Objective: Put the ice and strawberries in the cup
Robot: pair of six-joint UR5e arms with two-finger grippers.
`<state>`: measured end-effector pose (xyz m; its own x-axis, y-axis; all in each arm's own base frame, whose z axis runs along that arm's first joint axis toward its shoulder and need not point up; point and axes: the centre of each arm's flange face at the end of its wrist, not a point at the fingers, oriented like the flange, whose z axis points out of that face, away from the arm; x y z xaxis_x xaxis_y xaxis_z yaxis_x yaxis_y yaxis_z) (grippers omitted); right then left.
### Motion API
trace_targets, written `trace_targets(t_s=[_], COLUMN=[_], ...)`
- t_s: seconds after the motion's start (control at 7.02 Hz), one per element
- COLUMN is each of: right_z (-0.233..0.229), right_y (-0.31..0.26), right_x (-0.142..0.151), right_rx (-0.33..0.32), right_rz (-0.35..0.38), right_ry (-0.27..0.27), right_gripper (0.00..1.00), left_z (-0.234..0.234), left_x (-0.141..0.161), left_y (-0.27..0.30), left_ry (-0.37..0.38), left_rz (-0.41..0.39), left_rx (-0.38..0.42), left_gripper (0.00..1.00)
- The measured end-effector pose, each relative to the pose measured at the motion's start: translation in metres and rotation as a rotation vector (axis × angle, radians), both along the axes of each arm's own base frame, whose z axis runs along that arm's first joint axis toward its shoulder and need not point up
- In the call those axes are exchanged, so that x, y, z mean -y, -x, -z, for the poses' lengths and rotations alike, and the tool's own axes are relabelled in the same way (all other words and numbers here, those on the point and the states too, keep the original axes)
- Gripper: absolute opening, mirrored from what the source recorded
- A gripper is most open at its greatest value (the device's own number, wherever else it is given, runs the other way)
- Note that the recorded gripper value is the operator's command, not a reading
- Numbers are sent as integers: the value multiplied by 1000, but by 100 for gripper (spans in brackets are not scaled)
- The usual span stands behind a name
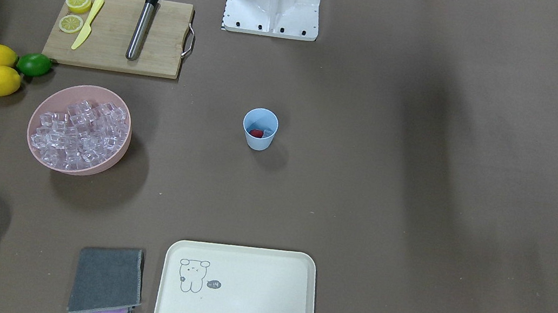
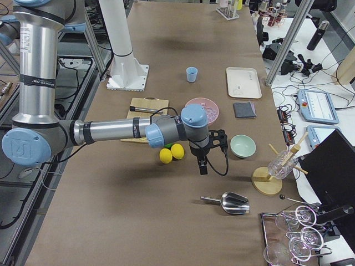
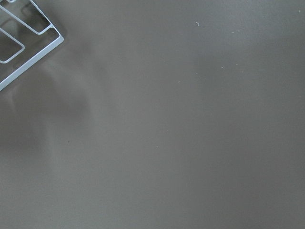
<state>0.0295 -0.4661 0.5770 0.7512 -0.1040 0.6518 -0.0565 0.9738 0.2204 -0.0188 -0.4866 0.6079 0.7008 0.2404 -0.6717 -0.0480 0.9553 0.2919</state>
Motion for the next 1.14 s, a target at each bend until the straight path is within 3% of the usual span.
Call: trace_targets(t_s=[1.14], right_z=[10], right_y=[-3], right_x=[0], right_rx=[-12], right_rz=[-7], right_ry=[-25], right_gripper=[100], left_z=[6], left_x=[2], left_y=[0], left_ry=[-42], left_rz=[3], left_rx=[13], left_gripper=[97])
